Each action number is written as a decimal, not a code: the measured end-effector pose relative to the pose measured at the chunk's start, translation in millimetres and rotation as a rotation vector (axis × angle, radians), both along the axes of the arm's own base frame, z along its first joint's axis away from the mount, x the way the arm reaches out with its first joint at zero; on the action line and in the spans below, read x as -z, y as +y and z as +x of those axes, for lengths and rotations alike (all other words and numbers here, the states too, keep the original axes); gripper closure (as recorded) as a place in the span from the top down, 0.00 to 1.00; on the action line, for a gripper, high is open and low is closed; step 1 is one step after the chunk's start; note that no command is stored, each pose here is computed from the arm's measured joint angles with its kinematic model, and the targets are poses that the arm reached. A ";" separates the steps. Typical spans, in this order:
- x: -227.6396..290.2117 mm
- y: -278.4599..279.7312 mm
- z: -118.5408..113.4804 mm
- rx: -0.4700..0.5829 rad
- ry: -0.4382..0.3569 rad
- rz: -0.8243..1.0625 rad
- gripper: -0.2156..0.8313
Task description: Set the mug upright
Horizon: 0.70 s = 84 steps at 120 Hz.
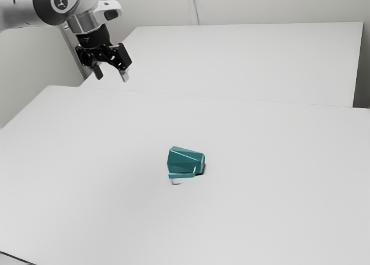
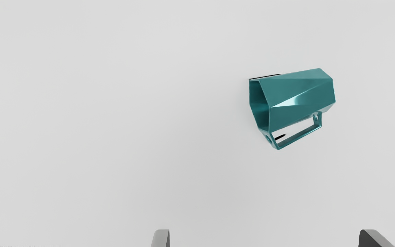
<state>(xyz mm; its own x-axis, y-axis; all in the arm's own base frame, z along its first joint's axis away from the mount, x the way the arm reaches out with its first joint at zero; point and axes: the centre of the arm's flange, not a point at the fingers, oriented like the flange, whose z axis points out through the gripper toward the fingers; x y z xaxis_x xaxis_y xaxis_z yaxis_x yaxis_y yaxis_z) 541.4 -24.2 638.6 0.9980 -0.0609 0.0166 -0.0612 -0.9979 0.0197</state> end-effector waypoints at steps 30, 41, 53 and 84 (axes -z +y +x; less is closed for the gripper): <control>-5.3 -4.3 1.4 0.020 -0.037 -0.026 0.79; 8.8 -5.2 5.2 0.034 -0.048 -0.084 0.79; 41.7 8.6 10.4 0.021 -0.050 -0.187 0.79; 100.8 46.7 17.0 -0.033 -0.140 -0.432 0.79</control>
